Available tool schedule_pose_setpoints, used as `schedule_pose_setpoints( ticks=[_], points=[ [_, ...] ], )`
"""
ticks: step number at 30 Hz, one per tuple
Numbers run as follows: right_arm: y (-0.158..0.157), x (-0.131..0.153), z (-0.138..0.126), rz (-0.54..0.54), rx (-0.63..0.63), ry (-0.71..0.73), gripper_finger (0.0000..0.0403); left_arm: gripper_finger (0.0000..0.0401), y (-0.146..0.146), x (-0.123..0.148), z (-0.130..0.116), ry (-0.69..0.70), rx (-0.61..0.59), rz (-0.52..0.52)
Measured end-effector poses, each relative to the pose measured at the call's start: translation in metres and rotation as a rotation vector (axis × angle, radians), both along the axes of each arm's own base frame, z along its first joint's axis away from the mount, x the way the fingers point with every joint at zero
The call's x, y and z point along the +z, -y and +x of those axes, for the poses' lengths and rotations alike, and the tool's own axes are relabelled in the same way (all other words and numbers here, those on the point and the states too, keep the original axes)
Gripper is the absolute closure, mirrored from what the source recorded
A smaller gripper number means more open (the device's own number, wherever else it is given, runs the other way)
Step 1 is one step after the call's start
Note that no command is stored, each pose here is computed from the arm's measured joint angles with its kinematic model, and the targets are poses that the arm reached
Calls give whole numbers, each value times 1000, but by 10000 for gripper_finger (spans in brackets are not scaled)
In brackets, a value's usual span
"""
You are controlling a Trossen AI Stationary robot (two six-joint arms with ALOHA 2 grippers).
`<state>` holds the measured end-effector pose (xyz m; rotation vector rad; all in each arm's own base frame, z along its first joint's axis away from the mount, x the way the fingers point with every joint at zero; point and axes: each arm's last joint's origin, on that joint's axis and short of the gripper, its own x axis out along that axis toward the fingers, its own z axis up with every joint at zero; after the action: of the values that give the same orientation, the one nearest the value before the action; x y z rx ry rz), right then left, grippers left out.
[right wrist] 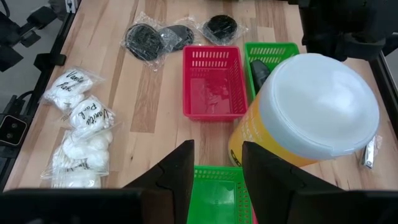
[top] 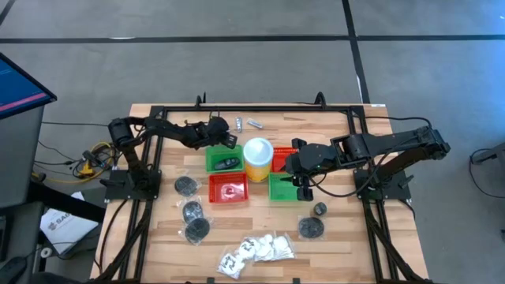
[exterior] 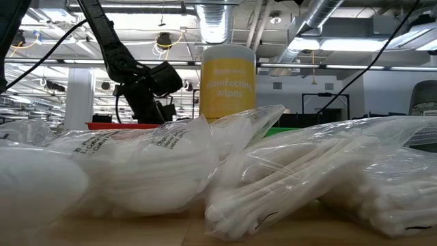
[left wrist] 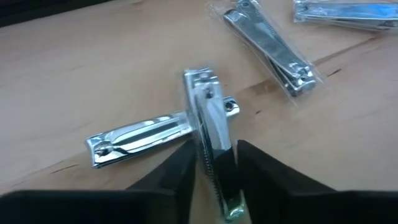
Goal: Pick & Place Travel size toiletries
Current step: Put the silver nail cutter into the right green bin
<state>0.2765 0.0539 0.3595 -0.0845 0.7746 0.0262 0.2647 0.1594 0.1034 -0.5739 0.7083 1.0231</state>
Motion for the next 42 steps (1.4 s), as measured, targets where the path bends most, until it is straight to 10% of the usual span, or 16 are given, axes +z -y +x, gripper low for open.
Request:
schedule_pose_setpoints(
  ticks=[5, 42],
  points=[
    [0, 0, 0, 0, 0, 0, 278, 366, 0, 0, 0, 3, -2, -2],
    [0, 0, 0, 7, -7, -1, 278, 366, 28, 65, 1, 128, -111, 119]
  ],
)
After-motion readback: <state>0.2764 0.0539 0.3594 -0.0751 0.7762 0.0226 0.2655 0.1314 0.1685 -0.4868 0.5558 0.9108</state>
